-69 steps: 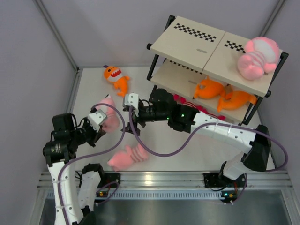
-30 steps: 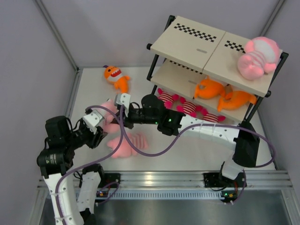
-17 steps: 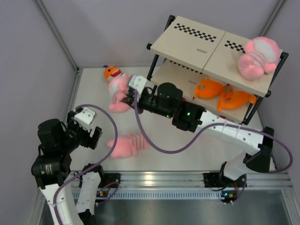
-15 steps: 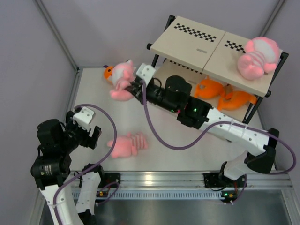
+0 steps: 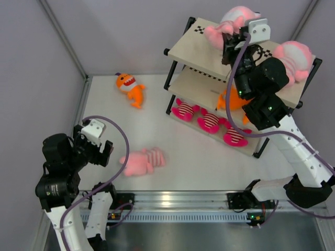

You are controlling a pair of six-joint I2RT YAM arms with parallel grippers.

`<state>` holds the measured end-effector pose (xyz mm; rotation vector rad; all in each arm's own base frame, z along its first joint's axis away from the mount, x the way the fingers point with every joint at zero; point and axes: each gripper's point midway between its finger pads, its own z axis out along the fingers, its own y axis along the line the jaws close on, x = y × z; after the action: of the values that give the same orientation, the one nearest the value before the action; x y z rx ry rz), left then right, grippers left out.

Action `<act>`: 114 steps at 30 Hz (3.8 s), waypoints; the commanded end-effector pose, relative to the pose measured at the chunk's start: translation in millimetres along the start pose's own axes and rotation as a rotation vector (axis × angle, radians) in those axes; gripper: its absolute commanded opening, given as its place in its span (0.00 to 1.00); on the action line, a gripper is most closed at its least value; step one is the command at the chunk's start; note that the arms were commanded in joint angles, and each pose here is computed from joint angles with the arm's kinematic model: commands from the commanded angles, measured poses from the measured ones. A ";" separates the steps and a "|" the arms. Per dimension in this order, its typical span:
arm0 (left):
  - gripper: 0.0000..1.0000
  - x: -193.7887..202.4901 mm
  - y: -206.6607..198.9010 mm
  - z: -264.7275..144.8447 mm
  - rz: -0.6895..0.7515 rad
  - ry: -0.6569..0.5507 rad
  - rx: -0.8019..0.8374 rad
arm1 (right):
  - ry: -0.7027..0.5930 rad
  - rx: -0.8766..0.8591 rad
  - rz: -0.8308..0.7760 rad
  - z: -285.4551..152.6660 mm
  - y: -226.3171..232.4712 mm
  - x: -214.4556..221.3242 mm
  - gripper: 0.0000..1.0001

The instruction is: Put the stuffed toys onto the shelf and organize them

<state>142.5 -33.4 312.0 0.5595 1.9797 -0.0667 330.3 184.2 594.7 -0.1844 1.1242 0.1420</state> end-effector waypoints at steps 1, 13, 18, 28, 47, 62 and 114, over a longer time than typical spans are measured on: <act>0.83 -5.1 0.9 1.4 0.009 -0.027 -0.001 | 0.053 0.118 0.007 -10.4 -39.1 16.7 0.00; 0.84 -0.5 -3.5 6.3 0.003 -0.019 0.029 | 0.195 0.110 0.045 -34.3 -60.6 77.0 0.00; 0.84 7.4 -7.9 12.3 -0.015 -0.001 0.056 | 0.221 0.055 0.070 -41.1 -52.7 76.4 0.20; 0.84 70.7 -5.2 46.6 0.005 0.194 0.100 | 0.205 -0.031 0.091 -58.2 -49.4 36.2 0.78; 0.87 170.7 -24.6 100.0 0.075 0.565 0.479 | 0.263 -0.199 -0.045 -95.4 -42.5 5.1 0.85; 0.53 192.8 -55.8 165.7 0.094 0.769 0.592 | 0.192 -0.209 -0.103 -82.8 -41.4 -13.9 0.85; 0.00 42.5 -42.5 100.2 0.091 0.357 0.486 | -0.160 -0.908 -1.354 -170.4 258.7 282.6 0.94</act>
<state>192.7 -81.1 206.5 1.0021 2.3513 -0.4144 237.5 413.5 218.2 -1.7401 0.5558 -0.4539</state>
